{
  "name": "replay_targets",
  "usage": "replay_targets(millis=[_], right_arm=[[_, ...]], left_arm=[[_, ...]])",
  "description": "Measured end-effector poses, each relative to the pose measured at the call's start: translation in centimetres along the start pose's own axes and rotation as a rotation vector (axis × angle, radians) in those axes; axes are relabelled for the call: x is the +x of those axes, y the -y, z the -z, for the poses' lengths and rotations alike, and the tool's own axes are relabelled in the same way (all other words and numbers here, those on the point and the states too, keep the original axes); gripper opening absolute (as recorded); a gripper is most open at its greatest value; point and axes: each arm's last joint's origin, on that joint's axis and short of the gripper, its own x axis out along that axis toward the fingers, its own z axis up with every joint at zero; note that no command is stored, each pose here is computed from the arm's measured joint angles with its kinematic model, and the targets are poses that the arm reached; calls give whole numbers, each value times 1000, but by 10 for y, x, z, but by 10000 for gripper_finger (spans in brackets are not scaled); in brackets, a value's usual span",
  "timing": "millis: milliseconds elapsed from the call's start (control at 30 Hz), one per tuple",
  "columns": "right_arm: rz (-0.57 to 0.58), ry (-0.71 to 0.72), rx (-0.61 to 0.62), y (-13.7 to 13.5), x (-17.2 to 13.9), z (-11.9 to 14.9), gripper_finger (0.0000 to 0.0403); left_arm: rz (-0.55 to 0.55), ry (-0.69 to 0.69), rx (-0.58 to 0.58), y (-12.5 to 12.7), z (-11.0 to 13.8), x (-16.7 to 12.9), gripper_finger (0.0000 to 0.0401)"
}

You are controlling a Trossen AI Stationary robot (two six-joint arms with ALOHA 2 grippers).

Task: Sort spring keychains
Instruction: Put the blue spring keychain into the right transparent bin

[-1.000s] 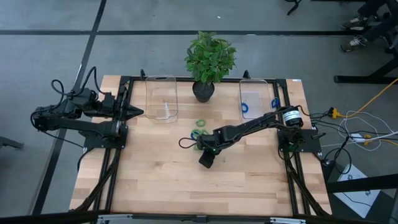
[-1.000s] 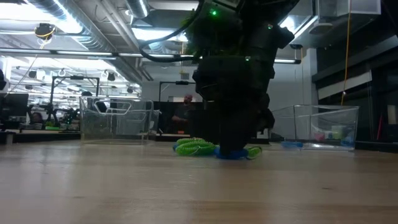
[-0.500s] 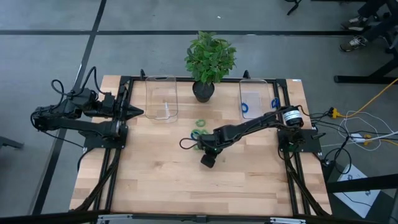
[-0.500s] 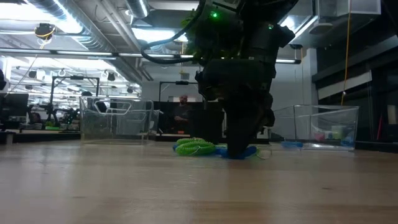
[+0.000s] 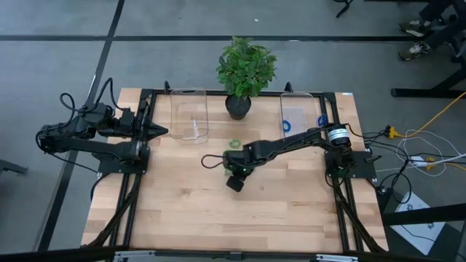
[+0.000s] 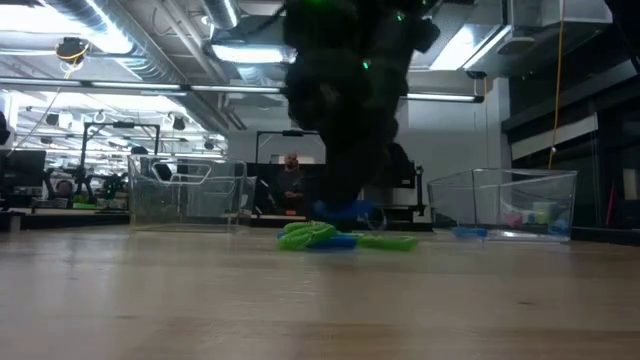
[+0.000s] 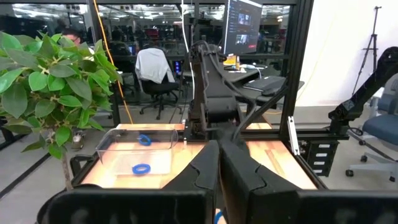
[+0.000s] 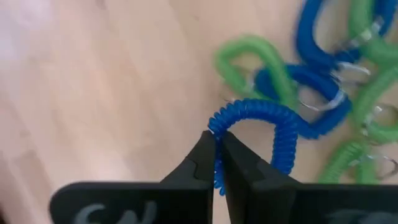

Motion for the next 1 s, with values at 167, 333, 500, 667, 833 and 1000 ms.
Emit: replay_targets(millis=[167,333,500,667,833,1000], right_arm=[[-37,48,-9,-13,-19,-15,14],[-64,100,-52,-26,-45,-30,13],[-42,160,-126,-36,-74,-42,13],[-21,208,-221,-43,-103,-50,13],[-4,202,-330,-45,-124,-52,13],[81,92,-396,-34,-136,-46,15]], left_arm=[[0,0,0,0,0,0,11],[0,0,0,0,0,0,11],[0,0,0,0,0,0,8],[0,0,0,0,0,0,13],[0,0,0,0,0,0,9],[0,0,0,0,0,0,10]])
